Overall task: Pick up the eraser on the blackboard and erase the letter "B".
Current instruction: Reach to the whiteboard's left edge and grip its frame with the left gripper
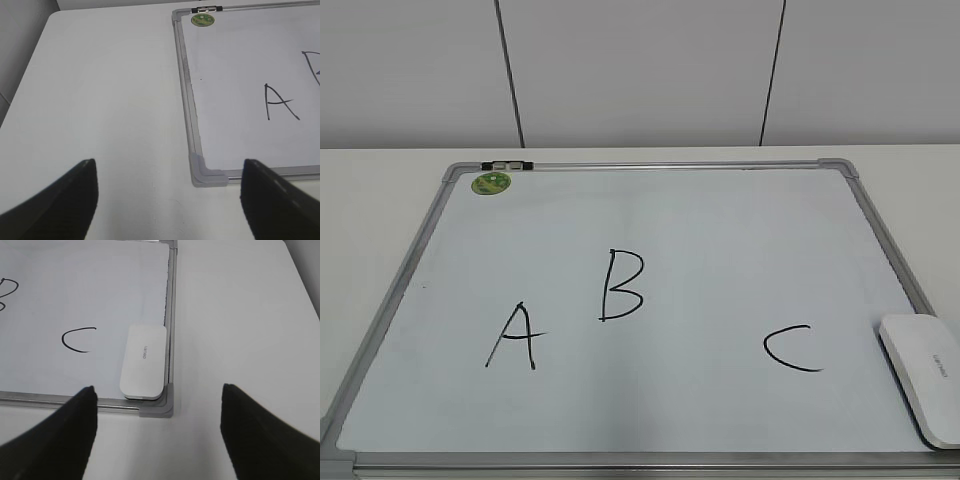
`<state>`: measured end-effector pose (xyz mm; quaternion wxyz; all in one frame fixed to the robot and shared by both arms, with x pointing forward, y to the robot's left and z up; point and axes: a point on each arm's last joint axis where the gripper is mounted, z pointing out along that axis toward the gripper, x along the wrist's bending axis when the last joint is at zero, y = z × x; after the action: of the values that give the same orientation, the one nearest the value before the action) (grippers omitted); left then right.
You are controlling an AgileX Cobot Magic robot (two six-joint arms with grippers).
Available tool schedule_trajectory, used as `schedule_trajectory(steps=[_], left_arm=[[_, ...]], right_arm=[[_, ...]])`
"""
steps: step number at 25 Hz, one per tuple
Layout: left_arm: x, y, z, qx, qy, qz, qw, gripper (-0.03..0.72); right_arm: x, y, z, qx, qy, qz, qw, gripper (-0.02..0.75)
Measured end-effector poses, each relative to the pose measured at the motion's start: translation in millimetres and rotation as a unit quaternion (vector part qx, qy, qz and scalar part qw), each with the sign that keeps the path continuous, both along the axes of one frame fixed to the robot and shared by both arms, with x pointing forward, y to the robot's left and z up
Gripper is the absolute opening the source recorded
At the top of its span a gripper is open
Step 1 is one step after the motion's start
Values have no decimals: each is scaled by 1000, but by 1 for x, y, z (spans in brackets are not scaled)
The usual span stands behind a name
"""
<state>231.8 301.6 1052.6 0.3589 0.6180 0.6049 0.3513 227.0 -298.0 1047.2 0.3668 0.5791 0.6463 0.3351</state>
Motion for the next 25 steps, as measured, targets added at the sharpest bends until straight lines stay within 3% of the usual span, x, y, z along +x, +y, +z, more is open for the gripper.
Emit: schedule_trajectory(steps=[17,25], left_arm=[[0,0,0,0,0,0,1000,630],[10,-5,7,-24,18,-15,999,618]], right_arm=[[0,0,0,0,0,0,1000,591],[0,0,0,0,0,0,1000,591]])
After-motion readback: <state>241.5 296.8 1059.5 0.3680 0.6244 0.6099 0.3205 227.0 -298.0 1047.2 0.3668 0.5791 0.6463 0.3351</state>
